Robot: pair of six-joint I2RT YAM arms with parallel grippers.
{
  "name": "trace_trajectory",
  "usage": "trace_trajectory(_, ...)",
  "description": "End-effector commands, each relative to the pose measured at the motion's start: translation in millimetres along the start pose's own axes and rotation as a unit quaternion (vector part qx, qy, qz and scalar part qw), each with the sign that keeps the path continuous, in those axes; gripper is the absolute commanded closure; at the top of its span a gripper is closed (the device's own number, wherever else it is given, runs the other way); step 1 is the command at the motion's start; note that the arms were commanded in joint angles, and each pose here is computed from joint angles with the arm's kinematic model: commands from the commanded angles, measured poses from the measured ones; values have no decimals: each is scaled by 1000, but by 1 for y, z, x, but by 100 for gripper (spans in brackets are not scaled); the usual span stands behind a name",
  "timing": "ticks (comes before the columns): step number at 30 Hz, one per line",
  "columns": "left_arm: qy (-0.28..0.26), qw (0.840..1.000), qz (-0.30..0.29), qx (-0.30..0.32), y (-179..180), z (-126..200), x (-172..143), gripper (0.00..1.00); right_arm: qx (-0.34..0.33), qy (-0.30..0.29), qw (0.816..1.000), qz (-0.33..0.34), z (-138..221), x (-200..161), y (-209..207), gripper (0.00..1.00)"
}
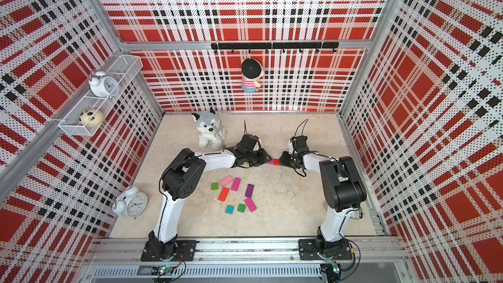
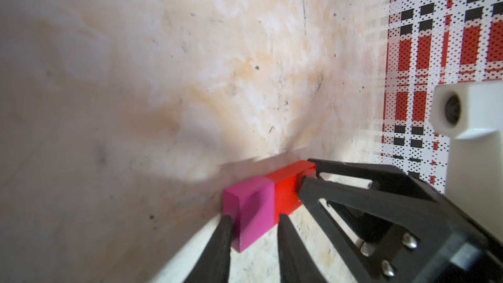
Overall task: Assemble the number 7 with building blocks
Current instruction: Assemble the building block at the center of the board.
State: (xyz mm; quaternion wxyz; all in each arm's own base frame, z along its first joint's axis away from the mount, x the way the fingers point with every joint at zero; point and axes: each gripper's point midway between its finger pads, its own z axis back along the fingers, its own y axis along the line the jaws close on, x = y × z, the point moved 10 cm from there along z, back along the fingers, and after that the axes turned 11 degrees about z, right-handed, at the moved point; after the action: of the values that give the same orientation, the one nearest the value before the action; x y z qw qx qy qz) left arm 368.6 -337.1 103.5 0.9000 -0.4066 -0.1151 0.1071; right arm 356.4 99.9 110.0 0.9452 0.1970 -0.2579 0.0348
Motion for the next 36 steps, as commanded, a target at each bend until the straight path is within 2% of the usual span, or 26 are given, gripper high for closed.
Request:
trace_trajectory(1,18,999,-9,-26,-11,-11,-2,68,0,19,1000,-2,-9,-1,-2,58)
trace_trajectory(18,11,999,-3,-33,-12,-24,12,68,-10,32,999,-2,-20,5,-13,57)
trace_trajectory(20,9,999,-3,-31,-11,-23,13,67,-10,31,999,-3,-20,6,-13,54)
trace_trajectory(22,5,1000,-3,-28,-10,-20,14,64,-13,28,1000,-3,-18,8,-13,47)
trace_trajectory(26,-4,1000,-7,-24,-12,-13,19,50,-19,10,1000,-17,-4,16,-8,37)
trace_trajectory(32,-48,998,-17,-24,-29,13,28,29,-28,-27,998,-48,37,28,6,28)
trace_trajectory(34,-60,998,-18,-22,-31,24,30,26,-33,-31,998,-51,51,28,10,27)
trace_trajectory(36,-71,997,-20,-15,-29,35,31,16,-35,-36,998,-29,64,26,18,27)
